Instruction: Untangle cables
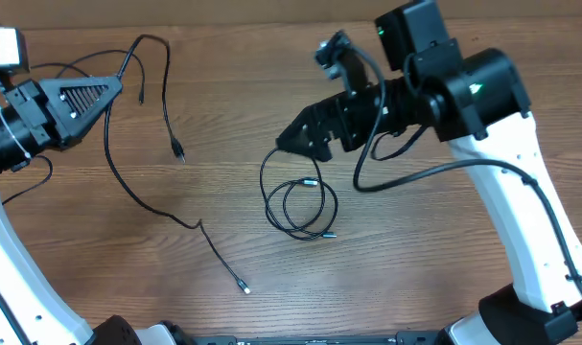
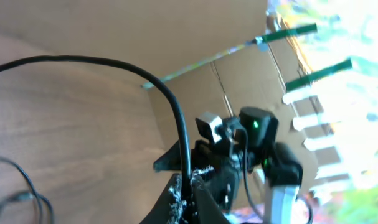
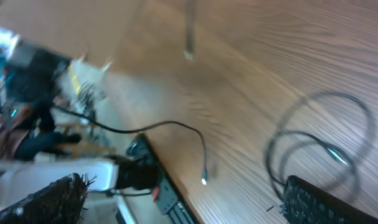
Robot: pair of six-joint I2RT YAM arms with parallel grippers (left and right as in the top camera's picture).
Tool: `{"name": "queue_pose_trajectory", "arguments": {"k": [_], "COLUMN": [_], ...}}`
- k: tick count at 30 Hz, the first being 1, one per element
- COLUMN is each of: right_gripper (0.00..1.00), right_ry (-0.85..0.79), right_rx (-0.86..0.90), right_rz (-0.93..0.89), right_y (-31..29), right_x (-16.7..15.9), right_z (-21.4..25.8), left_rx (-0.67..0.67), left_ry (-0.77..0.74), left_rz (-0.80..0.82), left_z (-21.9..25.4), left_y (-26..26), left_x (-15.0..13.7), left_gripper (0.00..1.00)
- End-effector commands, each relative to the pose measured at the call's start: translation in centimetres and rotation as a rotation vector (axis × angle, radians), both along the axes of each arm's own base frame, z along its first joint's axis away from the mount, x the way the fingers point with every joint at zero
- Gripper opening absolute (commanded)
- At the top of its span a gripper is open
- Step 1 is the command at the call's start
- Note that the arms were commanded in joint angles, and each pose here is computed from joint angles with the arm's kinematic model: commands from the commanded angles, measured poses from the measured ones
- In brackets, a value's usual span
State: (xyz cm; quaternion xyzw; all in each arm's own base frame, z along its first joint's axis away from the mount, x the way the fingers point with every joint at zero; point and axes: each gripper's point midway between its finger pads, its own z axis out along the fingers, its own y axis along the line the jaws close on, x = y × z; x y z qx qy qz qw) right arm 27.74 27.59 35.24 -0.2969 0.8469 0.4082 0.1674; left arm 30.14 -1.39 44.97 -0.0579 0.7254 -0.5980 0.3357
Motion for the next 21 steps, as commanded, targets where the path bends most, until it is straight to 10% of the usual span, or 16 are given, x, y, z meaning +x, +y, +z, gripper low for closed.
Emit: {"name": "queue_pose_trajectory", "arguments": {"k": [1,7,21], "right_gripper": [1.00,0.93,0.58], "right_ry": [-0.057,-0.094,-0.089], "right_rx": [0.076,0.121,0.099], "right_rz": [0.147,0.208,0.041], "right_y": [2.9,6.0,9.2], "right_x": [-2.5,-4.3,-3.8], "right_z": [1.5,2.6,3.2], "left_rx": [-0.069,-0.107,-0.081], "left_ry": [0.223,0.475,0.477], "left_rz": [0.032,0.096,0.005], "left_z": [-0.7,-2.3,-0.2], "left_y": [-0.6,-1.9,-10.4], "left_x": [0.4,1.8,4.6], "left_gripper": [0.04,0.04,0.04]}}
